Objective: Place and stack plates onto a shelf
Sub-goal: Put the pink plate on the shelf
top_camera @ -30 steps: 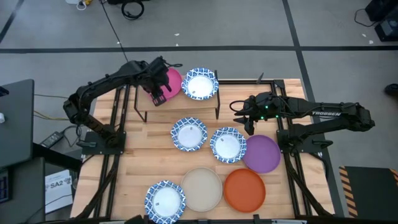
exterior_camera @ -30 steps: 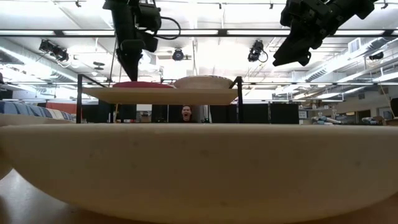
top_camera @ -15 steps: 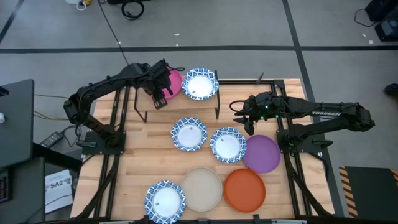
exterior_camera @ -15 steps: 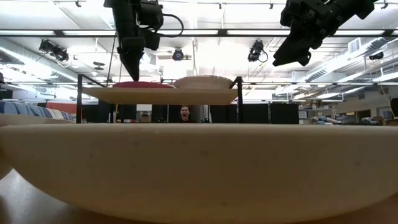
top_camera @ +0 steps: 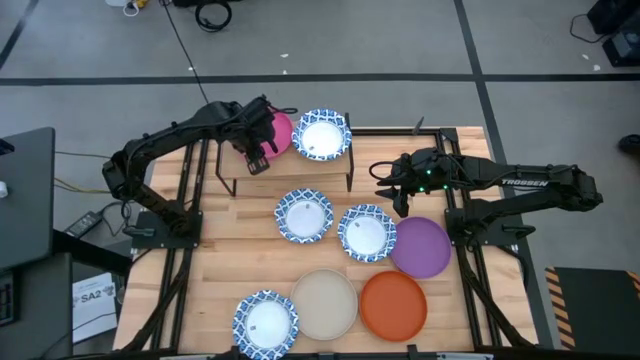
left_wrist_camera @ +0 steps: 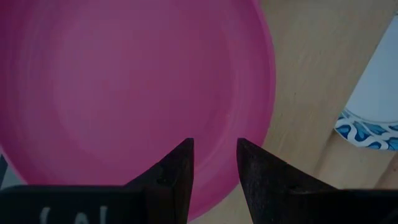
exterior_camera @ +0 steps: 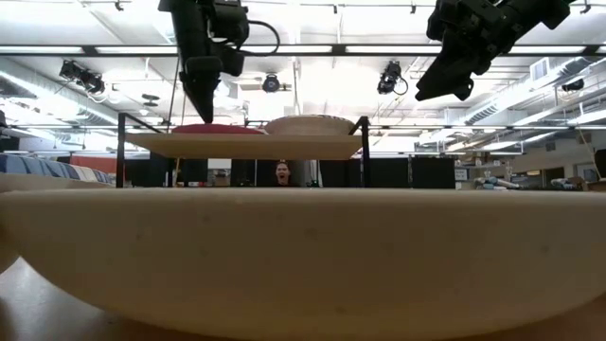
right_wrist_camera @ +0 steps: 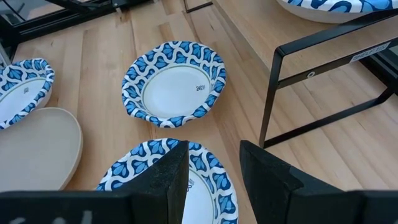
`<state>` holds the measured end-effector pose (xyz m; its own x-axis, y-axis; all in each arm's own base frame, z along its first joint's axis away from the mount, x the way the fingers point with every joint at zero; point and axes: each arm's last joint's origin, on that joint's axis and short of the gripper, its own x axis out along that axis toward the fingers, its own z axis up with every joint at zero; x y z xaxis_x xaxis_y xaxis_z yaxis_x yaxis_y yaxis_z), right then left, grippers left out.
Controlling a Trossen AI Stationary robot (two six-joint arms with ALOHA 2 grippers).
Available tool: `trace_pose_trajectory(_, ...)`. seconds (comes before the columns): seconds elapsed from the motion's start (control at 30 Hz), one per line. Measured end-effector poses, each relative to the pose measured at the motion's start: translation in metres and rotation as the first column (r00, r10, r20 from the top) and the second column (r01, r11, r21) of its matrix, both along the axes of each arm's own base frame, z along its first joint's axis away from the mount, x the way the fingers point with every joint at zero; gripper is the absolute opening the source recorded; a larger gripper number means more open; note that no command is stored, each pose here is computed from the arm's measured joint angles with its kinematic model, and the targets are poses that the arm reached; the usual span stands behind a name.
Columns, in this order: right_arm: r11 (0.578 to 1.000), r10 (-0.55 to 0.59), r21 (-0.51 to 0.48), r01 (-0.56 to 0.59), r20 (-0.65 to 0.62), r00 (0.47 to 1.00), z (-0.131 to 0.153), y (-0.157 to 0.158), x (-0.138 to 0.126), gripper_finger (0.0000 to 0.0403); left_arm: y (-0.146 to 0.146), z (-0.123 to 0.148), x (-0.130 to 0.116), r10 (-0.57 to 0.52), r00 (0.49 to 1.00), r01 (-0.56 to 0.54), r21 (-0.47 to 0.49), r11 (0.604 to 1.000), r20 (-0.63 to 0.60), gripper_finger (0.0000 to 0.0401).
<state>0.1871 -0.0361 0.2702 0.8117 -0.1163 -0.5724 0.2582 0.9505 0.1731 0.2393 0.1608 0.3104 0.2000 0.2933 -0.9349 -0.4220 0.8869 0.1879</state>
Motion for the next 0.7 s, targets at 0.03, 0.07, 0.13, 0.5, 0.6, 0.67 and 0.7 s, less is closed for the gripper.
trace_pose_trajectory(0.03,1.000,0.000,0.000,0.000,0.000,1.000,0.000,0.000,0.000,0.0149,0.000,0.000,0.001,0.000,1.000,0.000,0.004,1.000,0.006,0.0128)
trace_pose_trajectory(0.07,1.000,0.000,0.000,0.000,0.000,1.000,0.000,0.000,0.000,0.0149,0.001,0.000,0.001,0.000,1.000,0.000,0.007,1.000,0.010,0.0128)
trace_pose_trajectory(0.13,1.000,0.000,0.000,0.000,0.000,1.000,0.000,0.000,0.000,0.0149,0.001,0.001,0.001,0.000,1.000,0.000,0.010,1.000,0.015,0.0128)
trace_pose_trajectory(0.5,1.000,0.000,0.000,0.000,0.000,1.000,0.000,0.000,0.000,0.0149,0.009,-0.018,0.014,0.000,1.000,-0.001,-0.021,1.000,-0.032,0.0128)
trace_pose_trajectory(0.6,1.000,0.000,0.000,0.000,0.001,1.000,0.000,0.000,0.000,0.0149,0.009,-0.018,0.014,-0.001,0.999,0.000,-0.023,1.000,-0.032,0.0128)
trace_pose_trajectory(0.67,1.000,0.000,0.000,0.000,0.001,1.000,0.000,0.000,0.000,0.0149,0.009,-0.019,0.013,-0.001,0.999,-0.001,-0.032,0.999,-0.043,0.0128)
trace_pose_trajectory(0.7,1.000,0.000,0.000,0.000,0.001,1.000,0.000,0.000,0.000,0.0149,0.008,-0.019,0.012,-0.001,0.998,-0.001,-0.040,0.999,-0.056,0.0128)
